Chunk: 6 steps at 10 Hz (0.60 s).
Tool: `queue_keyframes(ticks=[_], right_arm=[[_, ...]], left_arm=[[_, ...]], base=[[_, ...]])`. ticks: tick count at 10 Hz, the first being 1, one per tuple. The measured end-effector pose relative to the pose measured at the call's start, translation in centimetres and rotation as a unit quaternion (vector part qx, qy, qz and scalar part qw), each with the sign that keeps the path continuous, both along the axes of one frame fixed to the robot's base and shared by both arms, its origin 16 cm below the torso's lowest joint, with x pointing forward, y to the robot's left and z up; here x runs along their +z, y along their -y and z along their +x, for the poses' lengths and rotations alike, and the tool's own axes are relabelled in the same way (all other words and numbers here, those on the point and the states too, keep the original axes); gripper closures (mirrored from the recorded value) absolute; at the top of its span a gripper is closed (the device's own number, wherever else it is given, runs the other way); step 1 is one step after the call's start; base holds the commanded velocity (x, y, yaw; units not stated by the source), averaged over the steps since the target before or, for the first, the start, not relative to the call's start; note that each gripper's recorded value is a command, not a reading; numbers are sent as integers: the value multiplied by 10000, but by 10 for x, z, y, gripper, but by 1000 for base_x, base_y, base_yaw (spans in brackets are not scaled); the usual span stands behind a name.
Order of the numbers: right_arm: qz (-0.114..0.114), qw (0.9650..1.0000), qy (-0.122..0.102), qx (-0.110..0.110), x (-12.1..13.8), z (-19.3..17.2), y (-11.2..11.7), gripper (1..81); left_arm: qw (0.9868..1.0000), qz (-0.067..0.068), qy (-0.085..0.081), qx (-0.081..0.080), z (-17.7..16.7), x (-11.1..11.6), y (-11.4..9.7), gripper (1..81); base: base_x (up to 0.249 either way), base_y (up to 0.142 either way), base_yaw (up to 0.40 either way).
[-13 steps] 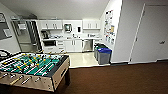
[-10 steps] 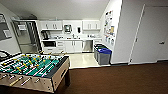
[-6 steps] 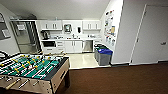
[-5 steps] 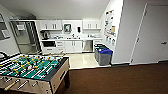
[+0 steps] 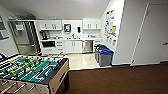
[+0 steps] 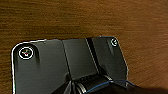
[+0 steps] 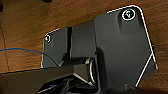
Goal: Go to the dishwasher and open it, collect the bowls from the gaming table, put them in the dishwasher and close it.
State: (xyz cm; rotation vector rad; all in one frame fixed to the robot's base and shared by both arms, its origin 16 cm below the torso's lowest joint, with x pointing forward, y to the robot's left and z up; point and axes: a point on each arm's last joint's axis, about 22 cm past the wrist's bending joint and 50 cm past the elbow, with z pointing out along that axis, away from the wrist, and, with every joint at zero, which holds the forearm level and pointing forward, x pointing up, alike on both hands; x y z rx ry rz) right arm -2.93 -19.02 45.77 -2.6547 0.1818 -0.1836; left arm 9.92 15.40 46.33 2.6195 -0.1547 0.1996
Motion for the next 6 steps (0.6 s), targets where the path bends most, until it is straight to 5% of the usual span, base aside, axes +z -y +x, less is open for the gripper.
queue_keyframes(ticks=[6], right_arm=[[4, 10000, 6, -4, 0, 1, -1, 10]], left_arm=[[10000, -25, -3, -8, -1, 0, 4, 10]], base=[[137, 0, 0]])
